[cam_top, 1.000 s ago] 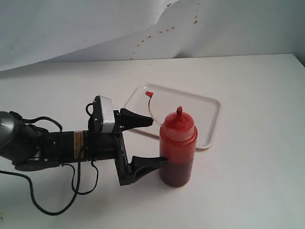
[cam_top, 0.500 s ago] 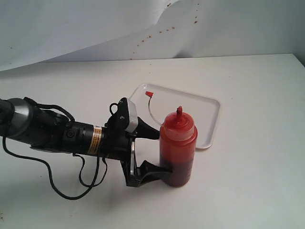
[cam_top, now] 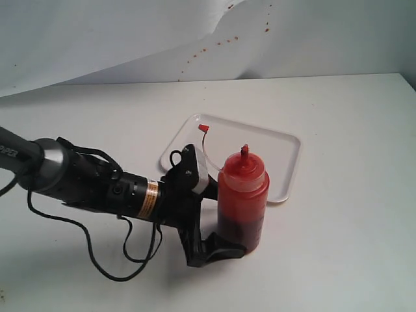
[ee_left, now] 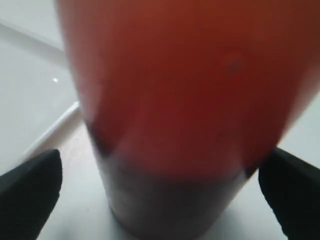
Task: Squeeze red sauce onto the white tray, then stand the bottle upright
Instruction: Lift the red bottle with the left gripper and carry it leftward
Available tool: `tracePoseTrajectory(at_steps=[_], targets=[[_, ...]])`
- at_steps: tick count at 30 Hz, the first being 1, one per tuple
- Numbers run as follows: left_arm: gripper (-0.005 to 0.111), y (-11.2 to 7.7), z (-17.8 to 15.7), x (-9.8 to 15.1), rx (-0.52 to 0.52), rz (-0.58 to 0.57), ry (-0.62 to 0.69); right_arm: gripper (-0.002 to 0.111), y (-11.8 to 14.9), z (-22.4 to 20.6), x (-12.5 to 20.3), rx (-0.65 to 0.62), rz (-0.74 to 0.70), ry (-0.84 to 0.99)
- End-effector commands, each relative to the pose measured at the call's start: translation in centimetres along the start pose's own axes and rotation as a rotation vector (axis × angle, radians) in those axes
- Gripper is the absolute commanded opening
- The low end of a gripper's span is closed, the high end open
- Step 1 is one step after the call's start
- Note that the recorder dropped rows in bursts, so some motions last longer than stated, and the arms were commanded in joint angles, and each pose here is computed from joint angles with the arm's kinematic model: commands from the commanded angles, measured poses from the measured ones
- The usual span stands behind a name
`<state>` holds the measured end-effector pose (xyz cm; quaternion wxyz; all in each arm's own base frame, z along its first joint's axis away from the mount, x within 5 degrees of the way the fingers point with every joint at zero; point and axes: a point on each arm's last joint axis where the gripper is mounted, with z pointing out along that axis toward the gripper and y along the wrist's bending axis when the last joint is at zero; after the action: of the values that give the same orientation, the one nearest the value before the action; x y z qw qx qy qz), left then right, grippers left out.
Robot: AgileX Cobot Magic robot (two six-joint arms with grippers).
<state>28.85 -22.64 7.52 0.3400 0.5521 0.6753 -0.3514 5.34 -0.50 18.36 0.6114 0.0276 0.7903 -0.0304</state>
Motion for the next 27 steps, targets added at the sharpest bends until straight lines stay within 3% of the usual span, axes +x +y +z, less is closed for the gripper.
tracePoseTrajectory(at_steps=[1, 18, 27], targets=[[0.104, 0.5, 1.1, -0.3, -0.057, -0.018, 0.049, 0.000, 0.0, 0.0, 0.1, -0.002, 0.006, 0.001], [0.104, 0.4, 1.6, -1.3, -0.059, -0.042, 0.009, 0.000, 0.0, 0.0, 0.1, -0.002, 0.006, 0.001], [0.104, 0.9, 2.1, -0.8, -0.096, -0.116, -0.010, 0.000, 0.0, 0.0, 0.1, -0.002, 0.006, 0.001]])
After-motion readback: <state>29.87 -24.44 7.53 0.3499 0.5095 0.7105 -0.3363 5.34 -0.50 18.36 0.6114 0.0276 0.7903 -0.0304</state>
